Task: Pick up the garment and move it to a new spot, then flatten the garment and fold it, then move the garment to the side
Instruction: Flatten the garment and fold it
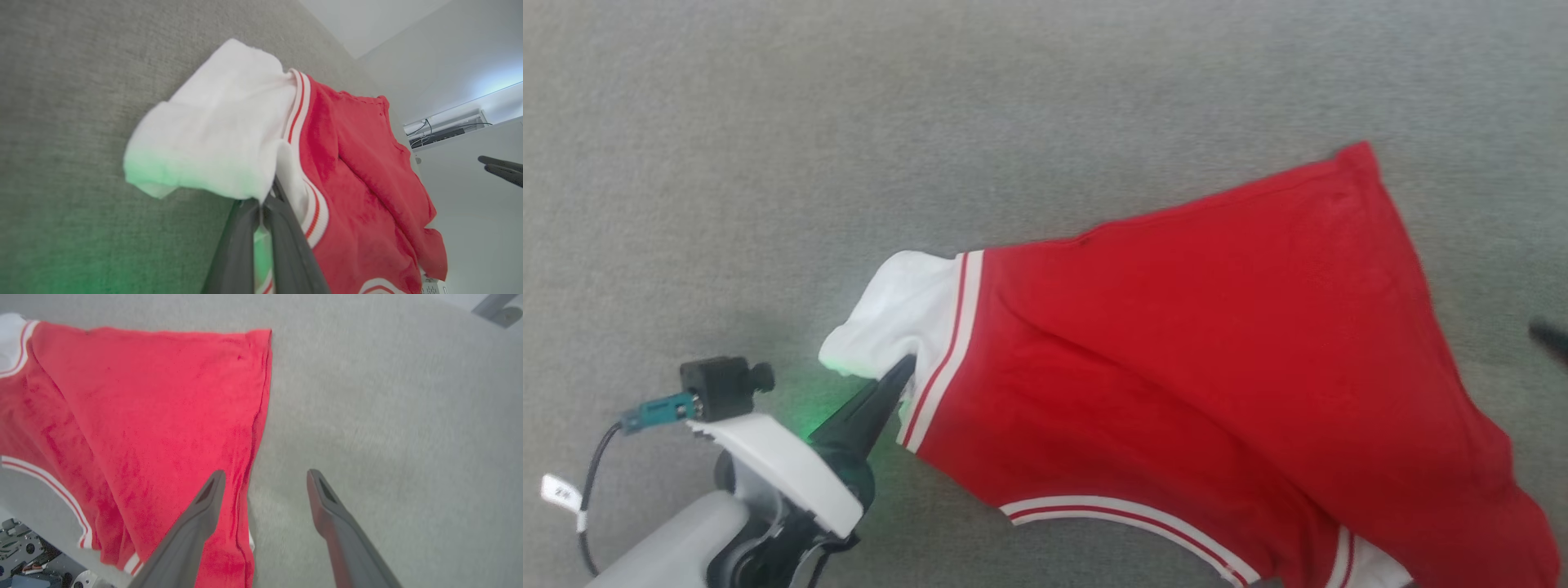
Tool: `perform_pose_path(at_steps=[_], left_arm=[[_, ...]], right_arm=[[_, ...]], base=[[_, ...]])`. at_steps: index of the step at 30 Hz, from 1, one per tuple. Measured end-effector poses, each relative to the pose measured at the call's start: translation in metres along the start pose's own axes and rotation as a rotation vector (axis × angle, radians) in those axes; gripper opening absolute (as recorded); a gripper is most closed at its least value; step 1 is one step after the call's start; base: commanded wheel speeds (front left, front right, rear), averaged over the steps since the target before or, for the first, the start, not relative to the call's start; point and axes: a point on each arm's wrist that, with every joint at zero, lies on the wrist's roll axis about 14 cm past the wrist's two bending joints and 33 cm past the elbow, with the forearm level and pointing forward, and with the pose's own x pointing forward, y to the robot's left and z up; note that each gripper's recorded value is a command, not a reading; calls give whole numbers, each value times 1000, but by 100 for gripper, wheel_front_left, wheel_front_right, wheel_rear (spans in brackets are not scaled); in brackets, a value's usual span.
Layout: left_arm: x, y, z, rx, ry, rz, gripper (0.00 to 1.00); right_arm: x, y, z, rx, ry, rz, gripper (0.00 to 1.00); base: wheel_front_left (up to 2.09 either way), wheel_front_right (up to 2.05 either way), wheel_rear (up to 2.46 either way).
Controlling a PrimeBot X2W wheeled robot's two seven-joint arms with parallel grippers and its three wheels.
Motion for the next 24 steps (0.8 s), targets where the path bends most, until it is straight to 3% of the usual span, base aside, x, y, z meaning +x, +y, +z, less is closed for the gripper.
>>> perform_pose_path(at_steps=[3,9,15,19,20,21,22,23,24], left_arm=[[2,0,1,-8,-9,1,0],[8,6,-2,-32,-11,22,0],[14,11,-6,-43,-7,40,0],[15,15,-7,-49,-13,54,0],[16,15,-7,-48,-12,54,0],[16,15,-7,-48,-11,54,0],[16,15,-7,-48,-12,54,0],[17,15,-8,-48,-11,53,0],[17,15,-7,-45,-11,50,0]], right_arm=[[22,-8,31,-24,-56,-10,100],[89,-11,47,-106,30,-9,100],[150,-8,27,-135,191,6,100],[170,-5,13,-188,264,24,100],[170,-4,12,-184,263,32,84],[170,-3,11,-183,262,38,45],[169,-2,11,-183,258,43,27],[169,-1,12,-181,249,47,2],[167,0,13,-174,233,52,0]], base=[[0,0,0],[0,0,0],[0,0,0],[0,0,0],[0,0,0],[0,0,0],[0,0,0],[0,0,0],[0,0,0]])
